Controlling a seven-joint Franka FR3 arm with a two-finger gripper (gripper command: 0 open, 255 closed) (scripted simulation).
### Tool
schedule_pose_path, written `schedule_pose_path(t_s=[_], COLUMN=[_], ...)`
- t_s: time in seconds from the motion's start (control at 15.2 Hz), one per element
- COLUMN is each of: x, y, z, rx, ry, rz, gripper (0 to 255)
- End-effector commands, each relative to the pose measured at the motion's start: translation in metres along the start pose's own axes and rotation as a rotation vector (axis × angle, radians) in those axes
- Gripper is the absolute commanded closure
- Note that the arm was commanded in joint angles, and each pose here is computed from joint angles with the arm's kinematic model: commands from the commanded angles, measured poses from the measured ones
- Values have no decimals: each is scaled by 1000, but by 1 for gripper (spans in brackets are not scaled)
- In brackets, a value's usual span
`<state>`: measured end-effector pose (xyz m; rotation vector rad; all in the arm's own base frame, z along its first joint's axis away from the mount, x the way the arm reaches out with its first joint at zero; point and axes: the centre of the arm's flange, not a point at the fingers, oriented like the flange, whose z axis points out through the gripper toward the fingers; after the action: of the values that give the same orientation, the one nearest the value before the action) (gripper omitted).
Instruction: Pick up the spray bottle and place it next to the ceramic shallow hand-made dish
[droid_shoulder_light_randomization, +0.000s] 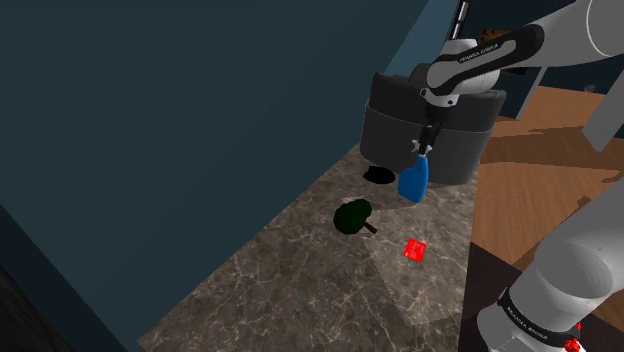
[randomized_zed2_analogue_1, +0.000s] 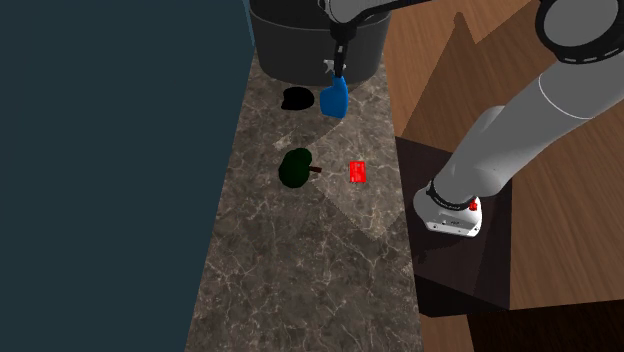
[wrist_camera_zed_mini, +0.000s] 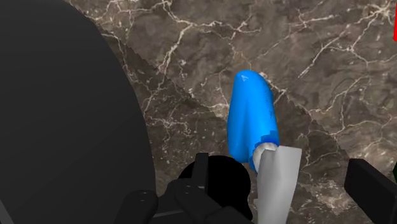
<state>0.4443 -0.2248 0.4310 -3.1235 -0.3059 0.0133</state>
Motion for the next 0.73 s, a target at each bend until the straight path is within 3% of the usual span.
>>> schedule_pose_path(t_s=[0.0,0.26,0.66], x=[0,0,0], y=[0,0,0], z=[0,-50,-50], rx=[0,0,0], ry=[0,0,0], rz=[0,0,0], gripper=[0,0,0])
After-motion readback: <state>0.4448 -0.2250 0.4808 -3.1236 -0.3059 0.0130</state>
